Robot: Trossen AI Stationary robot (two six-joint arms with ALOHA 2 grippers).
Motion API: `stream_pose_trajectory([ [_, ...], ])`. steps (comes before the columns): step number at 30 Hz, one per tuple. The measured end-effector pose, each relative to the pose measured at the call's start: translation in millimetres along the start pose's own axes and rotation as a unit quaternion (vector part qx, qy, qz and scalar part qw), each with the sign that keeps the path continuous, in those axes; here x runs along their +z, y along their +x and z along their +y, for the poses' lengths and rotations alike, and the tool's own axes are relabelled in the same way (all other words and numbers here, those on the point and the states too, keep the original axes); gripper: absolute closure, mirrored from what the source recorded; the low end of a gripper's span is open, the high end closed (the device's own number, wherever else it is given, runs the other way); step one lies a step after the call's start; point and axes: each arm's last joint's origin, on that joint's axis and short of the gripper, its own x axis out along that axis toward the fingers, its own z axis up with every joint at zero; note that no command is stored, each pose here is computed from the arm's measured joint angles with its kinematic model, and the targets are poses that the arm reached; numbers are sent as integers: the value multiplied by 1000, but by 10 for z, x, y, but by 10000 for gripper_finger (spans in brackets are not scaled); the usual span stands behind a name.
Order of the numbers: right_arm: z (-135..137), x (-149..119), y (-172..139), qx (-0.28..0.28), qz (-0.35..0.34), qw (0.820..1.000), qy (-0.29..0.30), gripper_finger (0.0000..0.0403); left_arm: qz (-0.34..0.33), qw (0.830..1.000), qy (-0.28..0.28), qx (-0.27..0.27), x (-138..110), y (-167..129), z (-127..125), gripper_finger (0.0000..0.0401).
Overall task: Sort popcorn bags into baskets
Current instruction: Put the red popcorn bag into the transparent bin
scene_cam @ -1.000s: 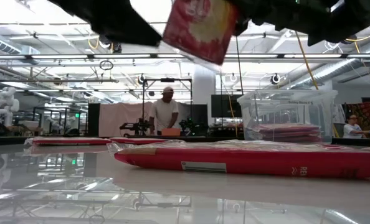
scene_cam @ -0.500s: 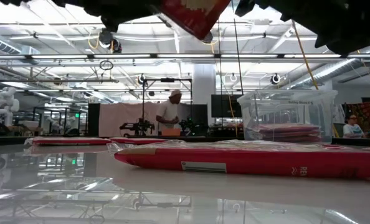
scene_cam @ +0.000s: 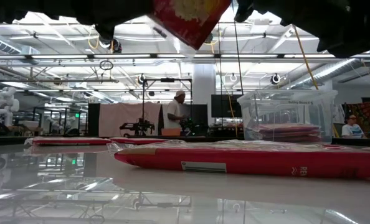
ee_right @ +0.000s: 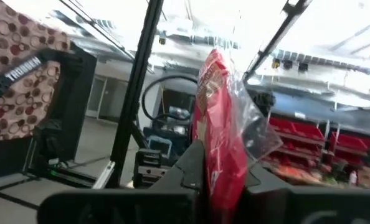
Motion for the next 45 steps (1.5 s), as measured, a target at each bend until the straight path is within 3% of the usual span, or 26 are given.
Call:
stream_pose_trajectory([
  [4,-9,-54,-7,-63,46,997,0,363,23,999,21,8,-45,4,19,374],
  [8,-30,-157,-28,-123,107,987,7,319,56,996,53,54,-60,-35,75,389],
  [14,-35,-333,-83,-161,194,966,47,270,91,991,61,78,28,-150,238,377],
  [18,-57,-406,-148,-187,257,944,86,256,142,984,63,85,36,-284,367,374],
  [21,-85,-381,-219,-220,306,923,84,253,177,978,48,99,35,-392,476,373],
  [26,-250,-97,-198,-240,369,895,67,254,230,967,22,109,4,-524,659,372],
  [29,-382,109,-128,-230,390,890,64,254,257,961,-6,102,-38,-541,741,372],
  [35,-691,273,87,-188,369,907,76,254,285,954,-28,82,-126,-464,817,371],
  [45,-838,-292,215,-124,413,900,59,247,317,943,-18,102,-265,-355,903,371],
])
